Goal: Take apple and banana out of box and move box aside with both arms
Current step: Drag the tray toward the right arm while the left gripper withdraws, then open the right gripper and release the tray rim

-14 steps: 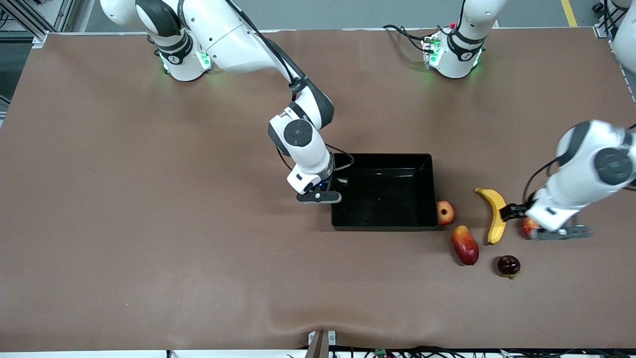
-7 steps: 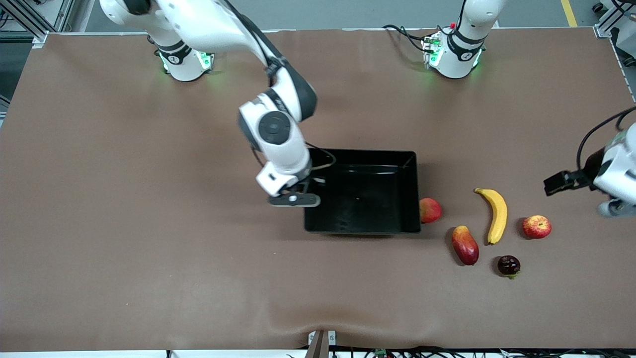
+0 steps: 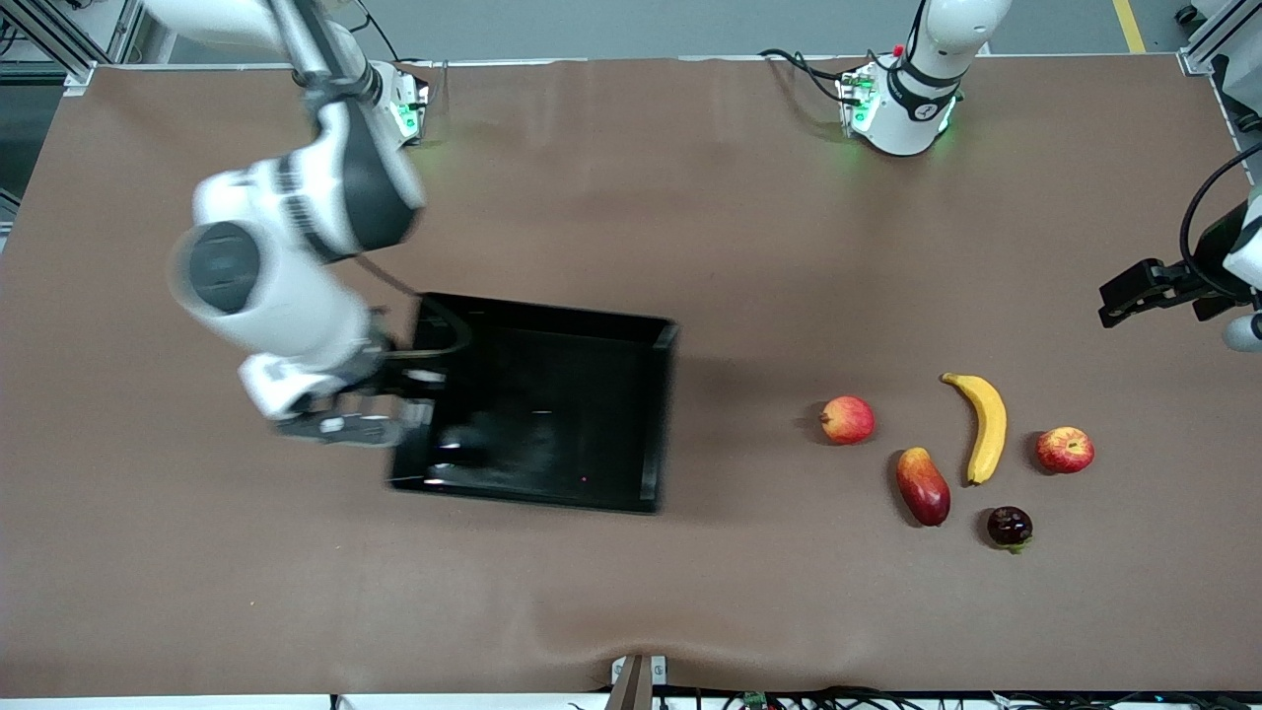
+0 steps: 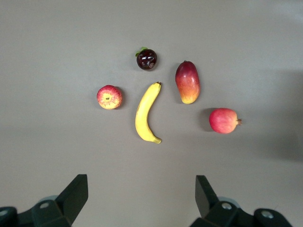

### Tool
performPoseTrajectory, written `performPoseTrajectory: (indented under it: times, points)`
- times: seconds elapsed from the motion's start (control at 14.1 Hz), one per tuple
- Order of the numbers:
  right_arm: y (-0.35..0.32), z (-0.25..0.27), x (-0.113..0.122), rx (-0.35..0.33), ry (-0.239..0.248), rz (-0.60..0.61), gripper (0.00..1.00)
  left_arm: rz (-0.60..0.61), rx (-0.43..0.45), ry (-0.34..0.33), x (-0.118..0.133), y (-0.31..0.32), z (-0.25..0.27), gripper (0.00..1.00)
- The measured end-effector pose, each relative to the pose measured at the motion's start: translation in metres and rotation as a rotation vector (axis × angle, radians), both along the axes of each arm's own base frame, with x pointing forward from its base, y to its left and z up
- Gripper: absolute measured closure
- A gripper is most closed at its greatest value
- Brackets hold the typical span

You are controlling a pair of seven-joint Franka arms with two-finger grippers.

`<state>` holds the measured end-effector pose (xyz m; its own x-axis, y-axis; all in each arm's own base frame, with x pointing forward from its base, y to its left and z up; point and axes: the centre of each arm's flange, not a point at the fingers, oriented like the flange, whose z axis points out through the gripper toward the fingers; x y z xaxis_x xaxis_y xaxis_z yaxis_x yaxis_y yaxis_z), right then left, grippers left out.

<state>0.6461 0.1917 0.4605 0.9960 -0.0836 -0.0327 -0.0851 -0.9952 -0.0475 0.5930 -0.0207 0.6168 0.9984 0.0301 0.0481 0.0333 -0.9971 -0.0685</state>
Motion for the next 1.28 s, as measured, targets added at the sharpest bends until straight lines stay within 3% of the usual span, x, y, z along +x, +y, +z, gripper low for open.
performPoseTrajectory:
  times: [0.36,0.57,0.85,1.07,1.28]
  points:
    - [-0.18,-0.015,0.016,0.003,0.056,0.102,0.95,0.006,0.018,0.053,-0.005,-0.033,-0.002,0.0]
    - [-0.246,-0.036,0.013,0.012,0.079,0.075,0.95,0.061,0.041,0.101,-0.004,-0.065,-0.007,0.0]
    - [-0.315,-0.083,0.016,0.052,0.067,0.051,0.95,0.125,0.044,0.052,-0.014,-0.097,0.017,0.0]
    - [-0.366,-0.13,0.02,0.049,0.014,0.077,0.95,0.149,0.045,0.036,-0.026,-0.093,0.033,0.0]
    - [-0.389,-0.169,0.015,0.051,0.039,0.055,0.95,0.168,0.019,0.049,-0.032,-0.081,0.027,0.0]
